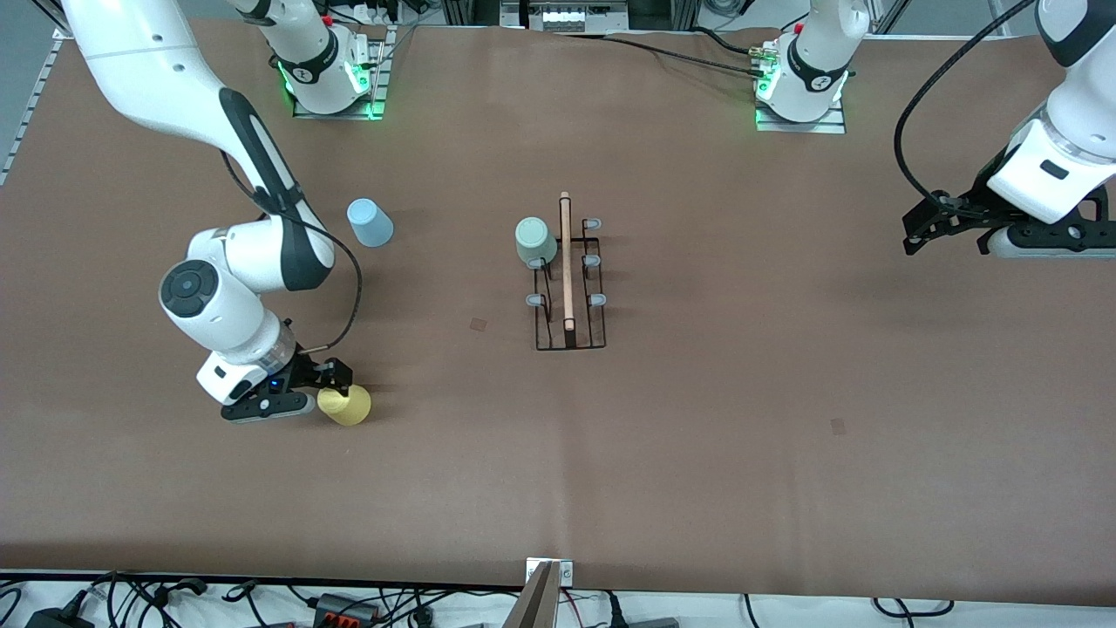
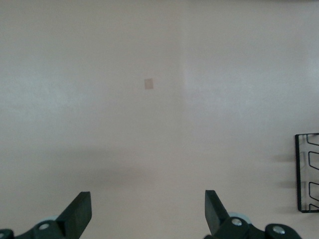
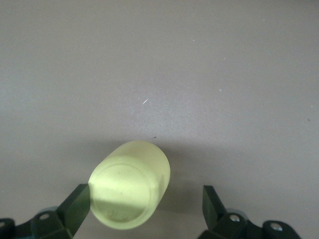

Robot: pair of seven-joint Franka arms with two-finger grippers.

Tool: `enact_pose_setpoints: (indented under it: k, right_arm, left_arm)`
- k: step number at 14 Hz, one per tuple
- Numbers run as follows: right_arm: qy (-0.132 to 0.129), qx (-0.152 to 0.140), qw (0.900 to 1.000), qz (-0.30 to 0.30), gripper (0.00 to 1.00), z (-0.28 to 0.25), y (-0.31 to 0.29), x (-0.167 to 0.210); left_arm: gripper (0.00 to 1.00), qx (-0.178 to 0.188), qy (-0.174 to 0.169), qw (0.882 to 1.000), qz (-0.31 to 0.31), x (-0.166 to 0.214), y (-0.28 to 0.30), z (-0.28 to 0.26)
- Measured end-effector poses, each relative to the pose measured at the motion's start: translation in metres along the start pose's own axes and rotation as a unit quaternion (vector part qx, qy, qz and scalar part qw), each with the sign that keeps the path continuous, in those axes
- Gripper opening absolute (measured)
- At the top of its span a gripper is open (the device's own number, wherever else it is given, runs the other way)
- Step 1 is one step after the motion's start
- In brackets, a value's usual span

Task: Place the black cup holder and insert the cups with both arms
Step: 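Grasp the yellow cup with the right gripper, then carry the yellow cup to the rack and hang it on a peg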

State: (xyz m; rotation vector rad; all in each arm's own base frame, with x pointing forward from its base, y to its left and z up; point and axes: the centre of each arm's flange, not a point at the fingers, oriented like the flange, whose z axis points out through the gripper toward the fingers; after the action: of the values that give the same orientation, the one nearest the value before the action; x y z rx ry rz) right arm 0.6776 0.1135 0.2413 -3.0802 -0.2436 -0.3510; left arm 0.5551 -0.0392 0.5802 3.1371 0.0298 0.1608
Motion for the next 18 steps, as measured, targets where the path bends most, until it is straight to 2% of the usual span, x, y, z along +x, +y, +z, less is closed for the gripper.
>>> enact_pose_setpoints:
  k: [10,11,13,16,18]
  right_arm:
    - [0.012,0.003,1.000,-0.007,1.00,0.015,-0.010,-0.002]
    - [0.012,0.003,1.000,-0.007,0.93,0.015,-0.010,-0.002]
    - [0.013,0.003,1.000,-0.007,0.69,0.015,-0.010,-0.002]
    - [0.016,0.004,1.000,-0.010,0.67,0.011,-0.013,0.001]
    - [0.012,0.006,1.000,-0.020,0.67,-0.010,-0.029,0.009]
  left_arm:
    - [1.00,-0.001,-0.009,1.000,0.011,0.011,0.005,-0.003]
    - [1.00,-0.001,-0.010,1.000,0.011,0.011,0.005,-0.003]
    - [1.00,-0.001,-0.013,1.000,0.011,0.011,0.005,-0.003]
    - [1.00,-0.001,-0.014,1.000,0.011,0.011,0.005,-0.003]
    - [1.00,-0.001,-0.014,1.000,0.012,0.010,0.006,-0.003]
